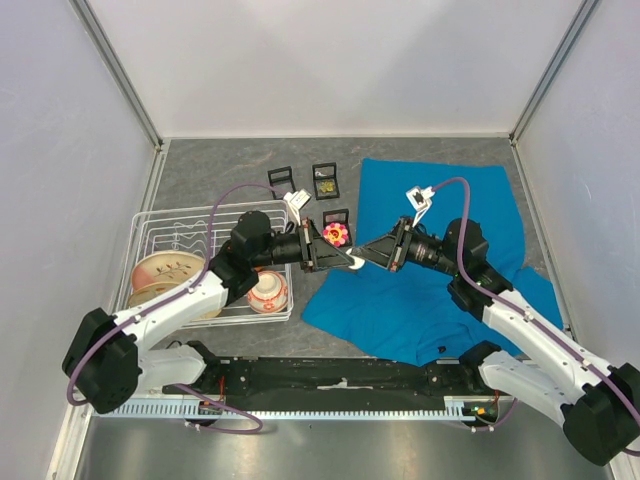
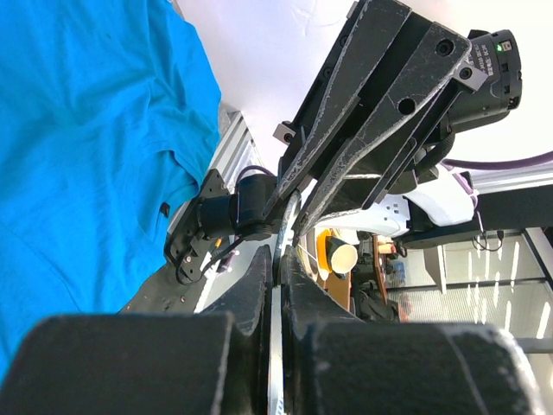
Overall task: Remove the brooch from the garment
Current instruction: Close the brooch.
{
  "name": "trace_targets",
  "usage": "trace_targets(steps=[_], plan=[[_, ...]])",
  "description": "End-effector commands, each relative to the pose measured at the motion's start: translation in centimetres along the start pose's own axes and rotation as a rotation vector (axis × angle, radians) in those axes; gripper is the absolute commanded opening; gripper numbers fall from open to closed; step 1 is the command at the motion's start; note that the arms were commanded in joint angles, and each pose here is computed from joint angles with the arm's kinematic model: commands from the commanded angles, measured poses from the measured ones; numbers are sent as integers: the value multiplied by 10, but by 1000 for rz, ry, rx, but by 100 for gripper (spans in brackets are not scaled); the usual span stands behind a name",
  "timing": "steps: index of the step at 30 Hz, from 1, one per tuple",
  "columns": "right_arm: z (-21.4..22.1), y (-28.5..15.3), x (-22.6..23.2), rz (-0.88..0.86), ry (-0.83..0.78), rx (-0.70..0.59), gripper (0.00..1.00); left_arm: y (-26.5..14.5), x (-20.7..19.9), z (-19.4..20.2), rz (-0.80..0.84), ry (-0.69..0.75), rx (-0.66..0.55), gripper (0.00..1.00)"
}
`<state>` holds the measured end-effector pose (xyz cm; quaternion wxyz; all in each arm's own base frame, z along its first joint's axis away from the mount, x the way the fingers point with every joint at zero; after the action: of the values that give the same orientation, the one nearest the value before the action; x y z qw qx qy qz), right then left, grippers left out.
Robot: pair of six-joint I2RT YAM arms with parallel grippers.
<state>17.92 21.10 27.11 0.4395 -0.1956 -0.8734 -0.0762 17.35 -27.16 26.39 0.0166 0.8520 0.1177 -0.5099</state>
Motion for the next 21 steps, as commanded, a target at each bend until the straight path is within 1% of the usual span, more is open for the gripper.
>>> trace_targets(steps=[1,2,4,5,8,10,12,14,17,21], plan=[[6,1,12,-78,8,25,0,-6,-12,-10,54,40,-98,4],[6,1,15,-108,28,18,0,-8,-9,-6,53,31,-93,8],[6,0,18,-140,47,3,0,-11,-11,-5,70,35,-105,13],[6,0,20,-164,61,-9,0,-12,-8,-2,67,29,-104,19],[5,-1,24,-192,64,-20,0,-15,-9,1,74,34,-108,24],[4,-1,25,-201,70,-20,0,-16,-12,0,88,41,-116,24],[4,-2,25,-198,70,-20,0,-16,-13,-1,99,48,-119,20],[3,-2,24,-197,74,-25,0,-17,-16,-1,111,54,-125,20],[2,-4,26,-210,82,-30,0,-17,-15,-1,121,51,-131,15],[1,-6,24,-221,107,-42,0,-21,-17,1,152,49,-150,14]])
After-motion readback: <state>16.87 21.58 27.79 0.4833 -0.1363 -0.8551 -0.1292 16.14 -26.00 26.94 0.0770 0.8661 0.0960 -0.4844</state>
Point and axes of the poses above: each gripper's point midway between its finger pads, its own y axis out along the fingers, its own x axis along the line the jaws close on, z = x × y, the point moved 6 cm from there along -y, back along the fingers, and after that the axes turned 7 degrees about y, right-handed, at the moved point
